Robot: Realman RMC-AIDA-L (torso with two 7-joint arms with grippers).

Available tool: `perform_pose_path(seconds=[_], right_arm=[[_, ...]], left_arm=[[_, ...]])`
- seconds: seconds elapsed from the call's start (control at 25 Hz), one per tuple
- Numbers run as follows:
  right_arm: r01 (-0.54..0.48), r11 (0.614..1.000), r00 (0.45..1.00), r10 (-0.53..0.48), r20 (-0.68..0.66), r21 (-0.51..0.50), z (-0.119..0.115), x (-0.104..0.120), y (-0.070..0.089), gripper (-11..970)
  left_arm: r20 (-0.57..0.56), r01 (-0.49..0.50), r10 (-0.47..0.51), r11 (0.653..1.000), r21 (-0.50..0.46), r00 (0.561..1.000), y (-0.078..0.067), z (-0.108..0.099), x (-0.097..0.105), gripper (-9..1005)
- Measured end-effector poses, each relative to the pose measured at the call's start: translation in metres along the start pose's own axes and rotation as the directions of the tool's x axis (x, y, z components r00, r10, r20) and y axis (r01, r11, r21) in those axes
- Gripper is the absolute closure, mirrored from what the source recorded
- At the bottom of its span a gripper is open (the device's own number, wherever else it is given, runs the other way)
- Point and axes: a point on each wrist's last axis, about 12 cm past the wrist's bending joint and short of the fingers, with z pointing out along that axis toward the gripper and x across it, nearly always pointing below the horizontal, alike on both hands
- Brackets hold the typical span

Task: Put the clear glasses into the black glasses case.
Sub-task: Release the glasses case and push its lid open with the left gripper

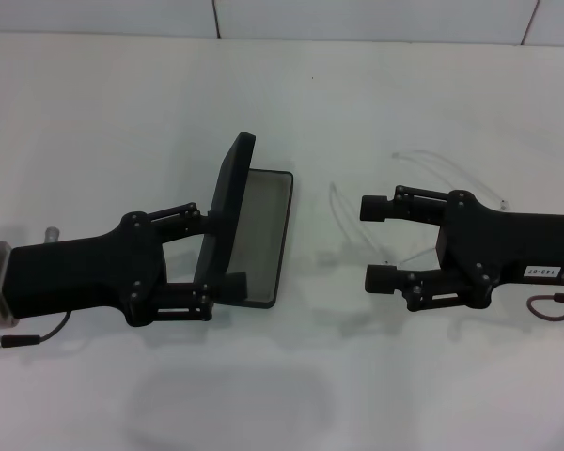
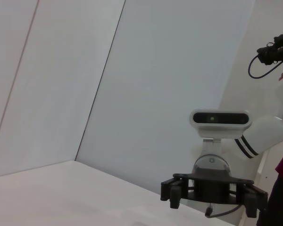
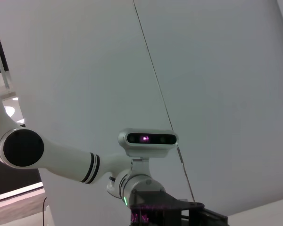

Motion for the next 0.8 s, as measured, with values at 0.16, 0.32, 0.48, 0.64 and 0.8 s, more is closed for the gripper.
perform_pose_path(seconds=[0.16,0.32,0.48,0.64,0.8], right_arm=[[0.000,1.000,1.000,0.000,-0.001,0.001,-0.0004,-0.0002,-0.0001,100],[0.000,1.000,1.000,0.000,-0.001,0.002,-0.0007,-0.0001,-0.0001,100],[-0.001,1.000,1.000,0.001,-0.001,0.004,-0.0015,0.0006,0.0003,100],[0.004,1.000,1.000,-0.004,-0.001,0.007,-0.0024,0.0016,0.0010,100],[0.004,1.000,1.000,-0.004,0.000,0.010,-0.0032,0.0024,0.0016,100]], left_arm=[[0.000,-0.001,0.001,1.000,-0.001,1.000,0.0001,-0.0003,-0.0003,122],[0.000,-0.003,0.003,1.000,-0.002,1.000,0.0004,-0.0009,-0.0008,124],[-0.001,-0.004,0.004,1.000,-0.002,1.000,0.0005,-0.0011,-0.0010,125],[0.000,-0.004,0.004,1.000,-0.001,1.000,0.0004,-0.0007,-0.0010,127],[0.001,-0.004,0.004,1.000,0.000,1.000,0.0003,-0.0006,-0.0013,128]])
